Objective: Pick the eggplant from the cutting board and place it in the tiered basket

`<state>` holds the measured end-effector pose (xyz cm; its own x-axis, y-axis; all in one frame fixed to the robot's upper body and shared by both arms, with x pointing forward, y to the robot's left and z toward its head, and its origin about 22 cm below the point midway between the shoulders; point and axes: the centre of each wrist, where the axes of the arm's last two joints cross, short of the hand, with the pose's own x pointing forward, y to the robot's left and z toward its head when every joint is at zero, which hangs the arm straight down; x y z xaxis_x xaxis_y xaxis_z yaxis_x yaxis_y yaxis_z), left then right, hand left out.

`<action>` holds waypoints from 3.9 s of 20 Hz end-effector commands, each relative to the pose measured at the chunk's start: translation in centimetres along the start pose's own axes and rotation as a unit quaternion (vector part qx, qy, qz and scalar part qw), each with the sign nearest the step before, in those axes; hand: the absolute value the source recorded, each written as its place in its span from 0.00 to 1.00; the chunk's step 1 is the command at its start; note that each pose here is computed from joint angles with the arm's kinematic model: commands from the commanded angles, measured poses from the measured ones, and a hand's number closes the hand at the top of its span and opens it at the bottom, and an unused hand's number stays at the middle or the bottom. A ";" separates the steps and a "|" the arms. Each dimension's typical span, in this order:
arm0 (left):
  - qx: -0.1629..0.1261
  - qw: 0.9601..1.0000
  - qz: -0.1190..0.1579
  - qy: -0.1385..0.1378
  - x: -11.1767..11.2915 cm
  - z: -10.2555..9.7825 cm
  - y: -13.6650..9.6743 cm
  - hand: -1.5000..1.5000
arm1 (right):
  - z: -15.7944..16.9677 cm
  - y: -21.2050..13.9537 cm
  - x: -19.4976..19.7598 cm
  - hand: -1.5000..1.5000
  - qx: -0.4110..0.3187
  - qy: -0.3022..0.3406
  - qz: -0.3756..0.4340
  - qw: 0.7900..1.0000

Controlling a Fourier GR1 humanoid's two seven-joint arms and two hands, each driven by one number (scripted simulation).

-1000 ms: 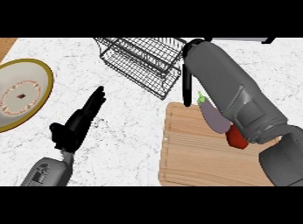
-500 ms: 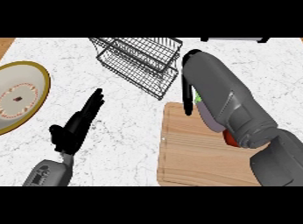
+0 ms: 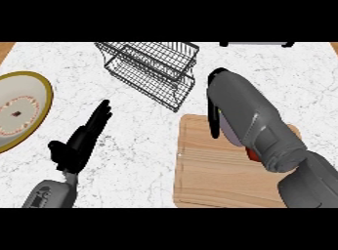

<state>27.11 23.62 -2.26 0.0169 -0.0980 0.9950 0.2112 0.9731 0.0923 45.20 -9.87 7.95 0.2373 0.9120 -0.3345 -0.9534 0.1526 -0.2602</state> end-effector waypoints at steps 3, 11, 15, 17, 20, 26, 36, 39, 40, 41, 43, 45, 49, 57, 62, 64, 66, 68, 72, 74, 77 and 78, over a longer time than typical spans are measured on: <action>0.000 1.000 0.006 0.001 0.9 0.2 -1.8 0.50 | -2.8 1.6 -0.1 0.00 0.010 0.045 -0.002 0.999; 0.011 1.000 0.005 0.008 0.4 0.7 -1.0 0.50 | -3.0 2.4 0.8 0.00 0.023 0.037 0.025 0.999; 0.009 1.000 -0.008 0.007 -0.5 0.7 -0.3 0.50 | -2.5 2.0 0.6 1.00 0.008 -0.018 -0.055 0.998; 0.003 1.000 0.000 -0.001 -0.8 1.2 -1.3 0.50 | -3.3 2.6 0.3 1.00 -0.029 -0.040 -0.039 0.998; 0.008 1.000 -0.002 -0.003 0.7 -0.1 0.7 0.50 | -3.3 2.4 -0.3 1.00 -0.041 -0.053 -0.041 0.997; 0.018 1.000 -0.007 -0.001 0.5 1.0 2.0 0.50 | -2.0 2.9 1.3 1.00 -0.047 -0.060 -0.038 0.996; 0.067 0.997 0.010 0.045 -1.8 3.1 1.8 0.50 | -2.0 3.4 -1.4 1.00 -0.404 -0.064 -0.217 0.886; 0.074 0.996 0.003 0.041 -1.0 3.1 2.9 0.50 | 0.0 3.3 -1.4 1.00 -0.457 -0.096 -0.276 0.840; 0.075 0.996 0.009 0.049 -2.1 3.7 2.6 0.50 | 1.9 3.0 -1.1 1.00 -0.462 -0.134 -0.316 0.817; 0.077 0.996 0.003 0.045 -1.7 3.3 2.7 0.50 | 2.4 3.5 -0.9 1.00 -0.470 -0.152 -0.335 0.802; 0.075 0.996 0.004 0.039 -1.3 2.7 2.2 0.50 | 5.9 3.7 -0.1 1.00 -0.474 -0.221 -0.381 0.762; 0.069 0.997 0.015 0.041 -2.1 3.6 1.9 0.50 | 8.4 4.0 -0.4 1.00 -0.515 -0.257 -0.391 0.718; 0.069 0.997 -0.001 0.033 -1.9 3.9 3.1 0.50 | 12.2 5.7 -1.3 1.00 -0.559 -0.280 -0.389 0.676; 0.027 1.000 -0.006 0.006 0.3 1.5 1.3 0.50 | 22.3 7.1 -5.9 1.00 -0.581 -0.271 -0.433 0.633; 0.006 1.000 -0.003 0.006 1.7 0.4 1.3 0.50 | 26.0 5.3 -4.3 1.00 -0.572 -0.257 -0.439 0.644; 0.004 1.000 -0.003 0.003 0.9 -0.1 0.1 0.50 | 26.1 4.8 -3.7 1.00 -0.565 -0.257 -0.437 0.651; -0.001 1.000 0.002 0.003 0.6 -0.3 -1.3 0.50 | 25.5 3.0 -2.6 1.00 -0.560 -0.260 -0.455 0.641; 0.000 1.000 0.001 0.005 0.4 -0.5 -0.7 0.50 | 25.8 1.5 -3.4 1.00 -0.556 -0.256 -0.457 0.645; -0.023 1.000 0.001 -0.001 0.9 0.5 -2.1 0.50 | 25.4 0.5 0.0 1.00 -0.545 -0.250 -0.442 0.668; -0.013 1.000 0.002 -0.008 0.6 -0.7 -0.1 0.50 | 24.5 -0.4 0.7 1.00 -0.536 -0.261 -0.443 0.669; -0.012 1.000 -0.001 -0.002 0.8 -0.5 -1.1 0.50 | 26.3 -1.4 0.8 1.00 -0.530 -0.258 -0.443 0.675; -0.008 1.000 -0.007 -0.012 0.8 -1.8 -0.4 0.50 | 22.8 -1.0 2.2 1.00 -0.524 -0.266 -0.442 0.678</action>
<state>27.72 22.73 -1.61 0.0034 -0.1003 0.9950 0.2295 0.9685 0.0969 41.39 -0.26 30.44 0.2084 0.7254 0.6560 0.2570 0.6065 -0.7524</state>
